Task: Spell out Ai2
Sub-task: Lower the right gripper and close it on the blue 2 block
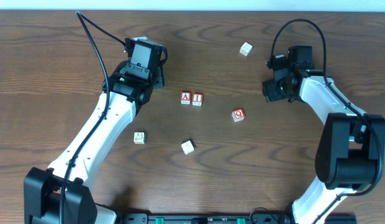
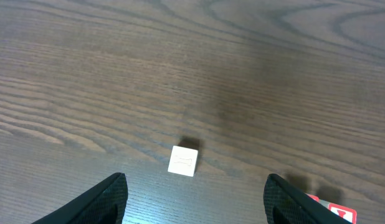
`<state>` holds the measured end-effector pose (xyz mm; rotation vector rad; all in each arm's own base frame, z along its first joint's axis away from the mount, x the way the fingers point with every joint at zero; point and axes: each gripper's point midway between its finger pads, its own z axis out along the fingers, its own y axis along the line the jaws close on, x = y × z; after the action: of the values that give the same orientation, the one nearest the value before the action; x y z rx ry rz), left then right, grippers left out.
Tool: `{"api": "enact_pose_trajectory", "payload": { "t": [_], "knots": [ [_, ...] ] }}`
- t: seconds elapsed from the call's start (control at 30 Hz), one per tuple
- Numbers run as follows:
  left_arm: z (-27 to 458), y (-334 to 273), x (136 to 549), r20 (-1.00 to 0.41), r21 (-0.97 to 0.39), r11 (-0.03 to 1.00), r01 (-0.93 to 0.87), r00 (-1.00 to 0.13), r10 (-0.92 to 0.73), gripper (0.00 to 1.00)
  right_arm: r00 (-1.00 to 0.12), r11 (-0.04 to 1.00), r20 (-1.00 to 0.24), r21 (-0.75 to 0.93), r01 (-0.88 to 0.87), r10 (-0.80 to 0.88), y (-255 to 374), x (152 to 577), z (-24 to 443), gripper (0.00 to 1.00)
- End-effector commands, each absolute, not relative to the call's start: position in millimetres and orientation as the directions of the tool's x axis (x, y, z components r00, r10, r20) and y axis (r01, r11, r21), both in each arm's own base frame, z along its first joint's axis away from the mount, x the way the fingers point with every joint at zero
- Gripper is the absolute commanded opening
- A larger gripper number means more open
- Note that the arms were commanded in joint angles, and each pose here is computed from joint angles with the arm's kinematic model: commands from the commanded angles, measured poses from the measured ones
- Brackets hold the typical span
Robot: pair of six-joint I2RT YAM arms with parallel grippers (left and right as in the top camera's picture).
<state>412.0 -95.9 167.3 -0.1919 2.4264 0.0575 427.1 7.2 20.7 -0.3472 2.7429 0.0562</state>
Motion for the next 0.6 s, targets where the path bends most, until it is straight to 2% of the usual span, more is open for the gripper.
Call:
{"api": "enact_pose_trajectory", "payload": {
  "t": [0.0, 0.1, 0.33, 0.57],
  "knots": [
    [177.4, -96.1, 414.8, -0.667, -0.022, 0.988, -0.155, -0.733, -0.131, 0.72, -0.906, 0.967, -0.345, -0.015, -0.254, -0.244, 3.6, 429.1, 8.9, 0.62],
    [177.4, -96.0, 414.8, -0.667, -0.022, 0.988, -0.156, -0.733, -0.131, 0.71, -0.906, 0.967, -0.346, -0.016, -0.254, -0.244, 3.5, 429.8, 8.0, 0.59],
    [177.4, -96.0, 414.9, -0.668, -0.022, 0.988, -0.155, -0.733, -0.13, 0.72, -0.902, 0.968, -0.36, -0.018, -0.251, -0.24, 3.5, 433.2, 9.2, 0.28],
    [177.4, -96.1, 414.8, -0.667, -0.022, 0.988, -0.155, -0.733, -0.13, 0.72, -0.902, 0.969, -0.361, -0.015, -0.248, -0.237, 5.4, 433.4, 9.3, 0.25]
  ]
}}
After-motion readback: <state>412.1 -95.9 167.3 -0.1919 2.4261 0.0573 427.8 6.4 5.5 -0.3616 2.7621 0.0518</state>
